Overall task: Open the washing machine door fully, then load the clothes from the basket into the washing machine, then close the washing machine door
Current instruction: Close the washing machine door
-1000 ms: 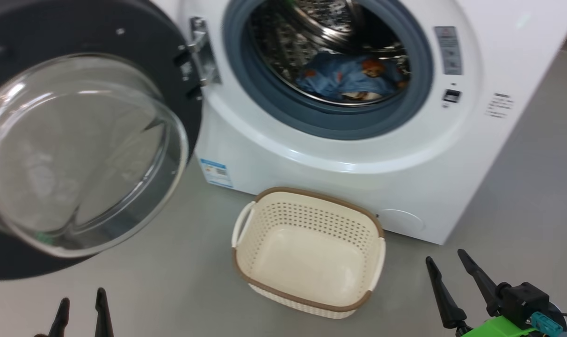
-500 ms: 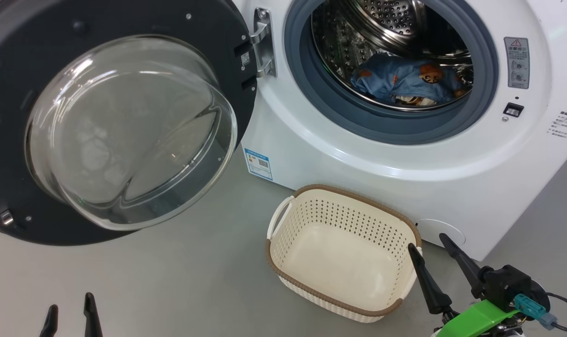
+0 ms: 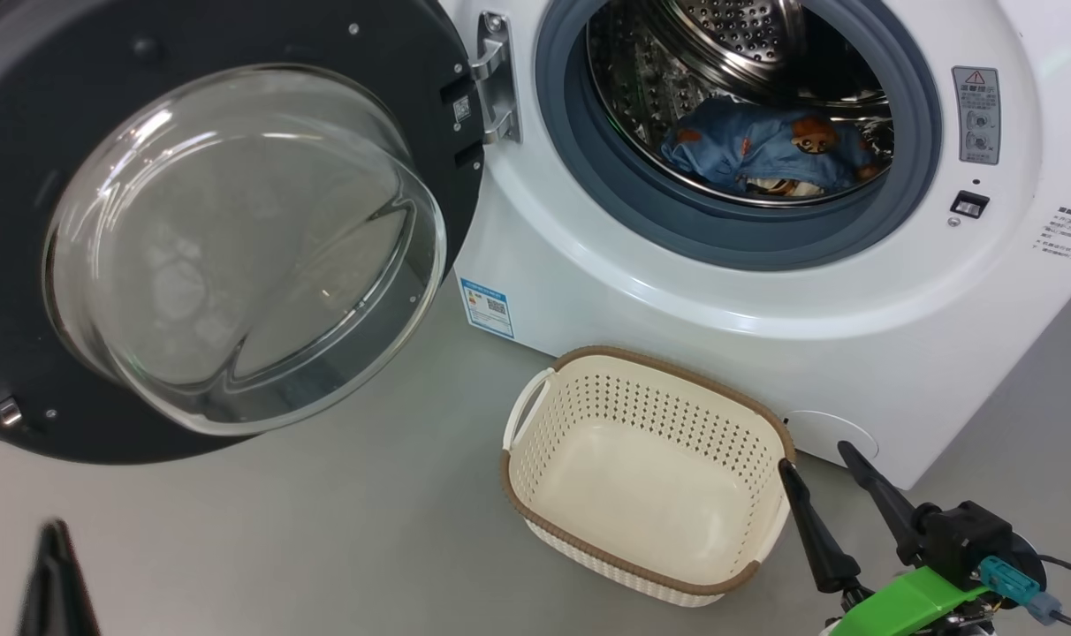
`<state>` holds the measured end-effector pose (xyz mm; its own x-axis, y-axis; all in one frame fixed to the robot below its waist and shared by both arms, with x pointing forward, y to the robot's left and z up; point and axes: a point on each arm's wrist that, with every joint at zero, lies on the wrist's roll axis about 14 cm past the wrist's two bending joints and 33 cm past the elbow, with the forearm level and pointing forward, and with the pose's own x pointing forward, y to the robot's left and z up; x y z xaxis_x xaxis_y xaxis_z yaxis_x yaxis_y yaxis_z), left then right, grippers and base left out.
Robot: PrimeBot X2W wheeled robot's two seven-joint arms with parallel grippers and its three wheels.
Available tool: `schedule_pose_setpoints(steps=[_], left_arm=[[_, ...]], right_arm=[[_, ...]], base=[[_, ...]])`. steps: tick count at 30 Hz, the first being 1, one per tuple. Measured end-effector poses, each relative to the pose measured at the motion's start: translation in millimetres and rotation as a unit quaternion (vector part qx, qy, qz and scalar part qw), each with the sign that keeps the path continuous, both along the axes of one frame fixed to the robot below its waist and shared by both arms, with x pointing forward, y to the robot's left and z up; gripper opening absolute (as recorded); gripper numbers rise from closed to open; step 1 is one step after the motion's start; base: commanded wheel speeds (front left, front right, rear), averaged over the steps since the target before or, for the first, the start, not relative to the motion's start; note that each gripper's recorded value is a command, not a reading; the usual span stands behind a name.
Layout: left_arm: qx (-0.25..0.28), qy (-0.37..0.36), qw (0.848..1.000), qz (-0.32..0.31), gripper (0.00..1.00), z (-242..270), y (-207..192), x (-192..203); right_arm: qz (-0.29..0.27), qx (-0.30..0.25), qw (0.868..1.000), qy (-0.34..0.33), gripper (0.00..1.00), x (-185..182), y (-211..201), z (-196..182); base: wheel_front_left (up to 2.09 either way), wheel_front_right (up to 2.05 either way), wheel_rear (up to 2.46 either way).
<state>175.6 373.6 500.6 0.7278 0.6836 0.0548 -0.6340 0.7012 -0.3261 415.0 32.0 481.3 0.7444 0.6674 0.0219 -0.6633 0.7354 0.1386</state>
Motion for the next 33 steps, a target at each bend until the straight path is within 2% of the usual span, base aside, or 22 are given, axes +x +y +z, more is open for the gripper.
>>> schedule_pose_setpoints(steps=[5,11,14,21,26,29,33], left_arm=[[0.057,-0.074,0.996,0.005,0.00,61.7,31.2,11.3],[0.120,-0.171,0.977,0.027,0.00,151.4,89.3,10.8],[0.133,-0.194,0.972,0.026,0.00,180.8,111.0,17.3],[0.075,-0.229,0.970,0.028,0.00,200.6,154.1,43.0],[-0.008,-0.217,0.976,0.020,0.00,193.7,179.3,62.7],[-0.073,-0.178,0.981,0.007,0.00,175.2,189.0,73.5],[-0.167,-0.143,0.975,-0.012,0.00,148.7,194.0,83.5]], right_arm=[[-0.017,0.001,1.000,0.009,1.00,-0.1,-10.8,-5.0],[-0.028,0.003,0.999,0.024,1.00,-1.3,-17.9,-15.2],[-0.033,0.001,0.999,0.030,1.00,0.1,-22.0,-20.9],[-0.043,0.002,0.998,0.044,1.00,8.3,-28.2,-33.3],[-0.045,-0.001,0.998,0.048,1.00,15.6,-32.0,-40.7],[-0.045,-0.004,0.997,0.054,1.00,16.1,-32.8,-46.4],[-0.044,-0.006,0.997,0.057,1.00,17.5,-32.8,-50.4]], base=[[0.00,0.00,0.00],[0.00,0.00,0.00],[0.00,0.00,0.00],[0.00,0.00,0.00],[0.00,0.00,0.00],[0.00,0.00,0.00],[0.00,0.00,0.00]])
